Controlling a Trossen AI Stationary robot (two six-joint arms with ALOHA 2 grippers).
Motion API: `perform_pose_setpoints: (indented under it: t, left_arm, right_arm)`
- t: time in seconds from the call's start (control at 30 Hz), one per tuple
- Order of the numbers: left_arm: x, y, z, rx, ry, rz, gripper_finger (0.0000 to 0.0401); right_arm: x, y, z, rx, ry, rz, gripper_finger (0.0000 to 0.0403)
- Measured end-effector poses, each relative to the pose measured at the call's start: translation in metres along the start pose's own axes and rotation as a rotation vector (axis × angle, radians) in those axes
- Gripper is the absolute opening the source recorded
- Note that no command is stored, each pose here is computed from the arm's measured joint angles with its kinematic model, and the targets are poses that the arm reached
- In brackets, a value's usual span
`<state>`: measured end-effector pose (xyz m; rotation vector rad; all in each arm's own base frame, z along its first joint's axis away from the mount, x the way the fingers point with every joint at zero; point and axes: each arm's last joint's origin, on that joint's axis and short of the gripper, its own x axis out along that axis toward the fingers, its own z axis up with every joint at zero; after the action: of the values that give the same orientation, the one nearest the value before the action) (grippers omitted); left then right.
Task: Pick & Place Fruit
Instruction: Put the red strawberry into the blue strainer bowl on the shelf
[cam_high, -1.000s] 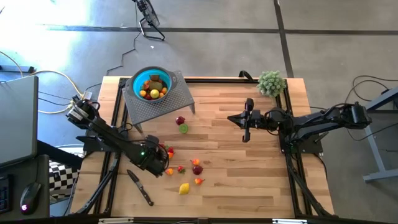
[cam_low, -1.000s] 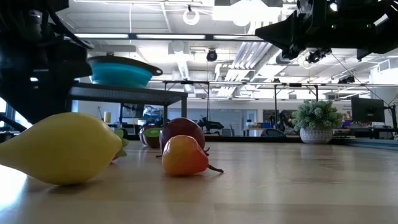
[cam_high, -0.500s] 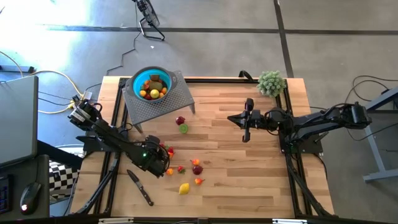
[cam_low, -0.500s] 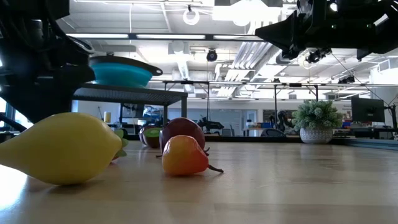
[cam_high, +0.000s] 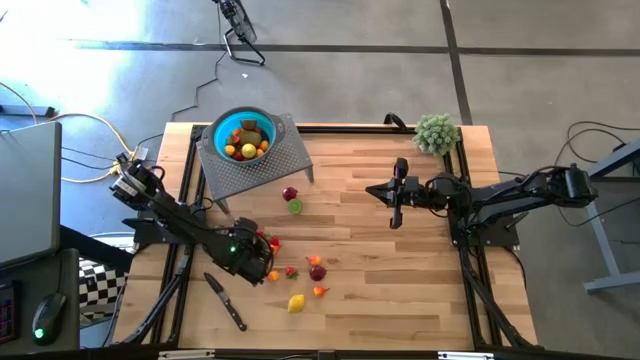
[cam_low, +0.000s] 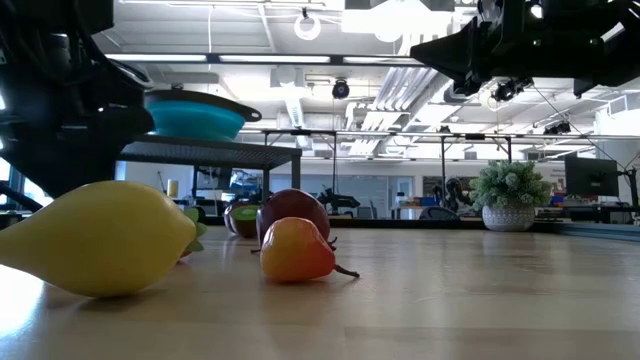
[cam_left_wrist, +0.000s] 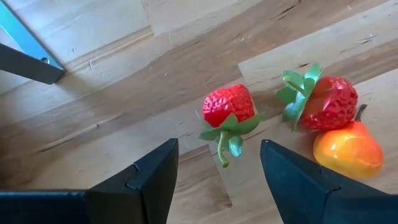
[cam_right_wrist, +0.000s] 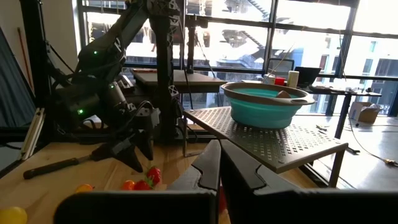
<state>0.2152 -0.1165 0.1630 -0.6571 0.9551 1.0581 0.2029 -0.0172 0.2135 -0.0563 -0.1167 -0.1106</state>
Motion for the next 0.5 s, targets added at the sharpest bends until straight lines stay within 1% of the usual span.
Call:
perform_pose_setpoints:
  t: [0.17, 0.5]
  left_arm:
    - [0.0036, -0.0035, -0.0026, -0.001, 0.001, -0.007, 0.0222]
    - [0.0035, -0.0017, -0.0022, 0.027, 0.002, 0.010, 0.0222]
  right_arm:
    - [0.0000, 0.0000, 0.0000, 0.000, 0.000, 0.000, 0.0003]
    - [0.0000, 0.0000, 0.0000, 0.000, 0.000, 0.000, 0.0002]
